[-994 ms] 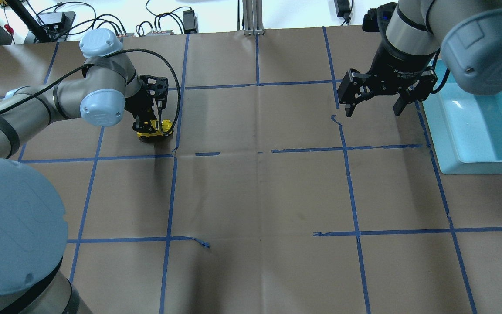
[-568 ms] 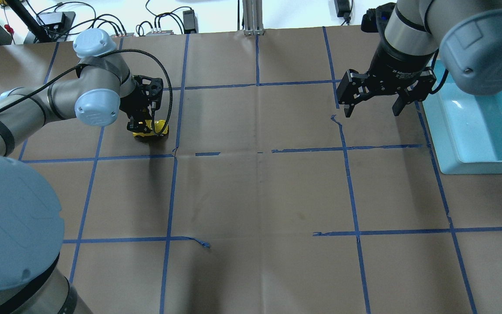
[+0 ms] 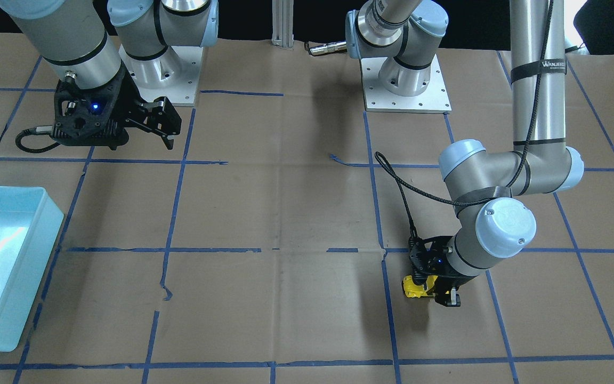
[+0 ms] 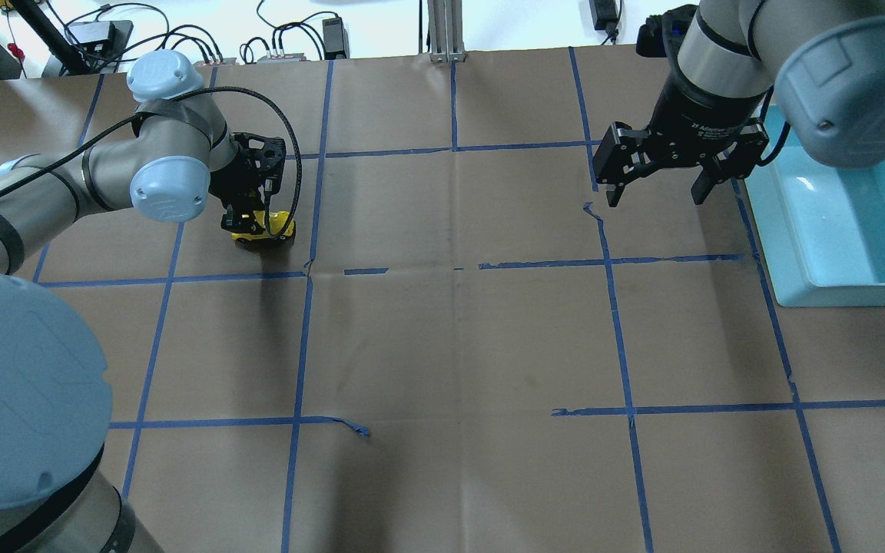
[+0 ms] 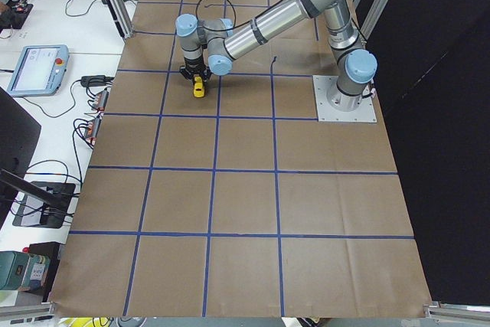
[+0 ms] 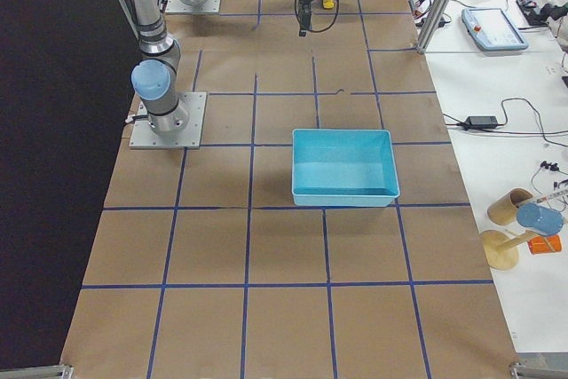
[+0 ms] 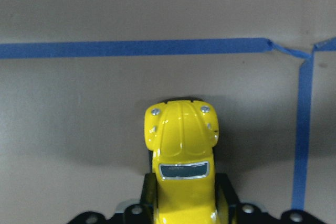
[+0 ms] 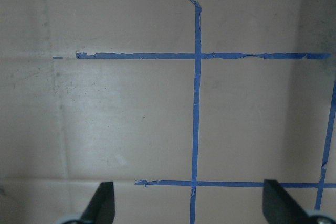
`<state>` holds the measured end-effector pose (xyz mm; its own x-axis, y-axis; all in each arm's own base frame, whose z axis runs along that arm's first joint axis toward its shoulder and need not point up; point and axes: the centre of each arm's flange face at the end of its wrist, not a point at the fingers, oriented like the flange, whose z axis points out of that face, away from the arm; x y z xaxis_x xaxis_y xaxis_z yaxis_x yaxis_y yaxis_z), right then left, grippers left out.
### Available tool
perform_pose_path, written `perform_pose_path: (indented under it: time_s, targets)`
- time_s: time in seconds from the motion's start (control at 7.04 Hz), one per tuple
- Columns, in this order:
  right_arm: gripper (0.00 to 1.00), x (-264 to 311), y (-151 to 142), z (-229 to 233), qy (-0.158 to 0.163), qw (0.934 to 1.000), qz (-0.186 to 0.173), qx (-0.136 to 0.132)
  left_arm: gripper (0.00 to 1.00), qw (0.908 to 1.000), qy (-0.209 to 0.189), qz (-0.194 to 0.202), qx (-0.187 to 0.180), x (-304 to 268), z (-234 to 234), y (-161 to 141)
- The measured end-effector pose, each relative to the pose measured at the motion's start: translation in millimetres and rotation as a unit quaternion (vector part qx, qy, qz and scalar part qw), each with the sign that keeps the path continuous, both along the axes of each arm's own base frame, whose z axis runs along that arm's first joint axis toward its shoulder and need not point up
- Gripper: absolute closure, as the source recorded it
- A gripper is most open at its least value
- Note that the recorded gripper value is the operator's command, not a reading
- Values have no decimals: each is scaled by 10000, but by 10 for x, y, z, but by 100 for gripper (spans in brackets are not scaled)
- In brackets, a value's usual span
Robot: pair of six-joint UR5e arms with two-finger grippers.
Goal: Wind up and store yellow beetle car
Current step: 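Pull the gripped yellow car backward along the table with the left gripper, then release the car and raise the left gripper away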
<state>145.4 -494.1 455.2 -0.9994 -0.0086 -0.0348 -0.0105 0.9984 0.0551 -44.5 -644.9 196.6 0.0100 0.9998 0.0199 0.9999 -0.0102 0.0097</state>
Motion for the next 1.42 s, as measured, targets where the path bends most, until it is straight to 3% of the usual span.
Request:
perform_pose_path:
  time_s: [0.43, 0.57, 0.71, 1.14, 1.28, 1.42]
  targets:
    - [0, 5, 5, -1, 0, 10000, -2, 2, 94, 9999, 35, 133, 12, 163, -8, -2]
    - [0, 6, 7, 1, 0, 10000, -1, 0, 27, 9999, 41, 142, 15, 176, -12, -2]
    - [0, 7, 7, 1, 0, 10000, -2, -1, 1, 9999, 47, 135, 13, 165, -14, -3]
    - [0, 8, 8, 2, 1, 10000, -14, -1, 1, 9997, 101, 195, -99, 51, 136, -1]
    - [0, 8, 7, 1, 1, 10000, -15, 0, 1, 9991, 146, 375, -164, -101, 293, 22]
    - [0, 8, 6, -1, 1, 10000, -15, 2, 1, 9963, 221, 805, -199, -344, 536, 83]
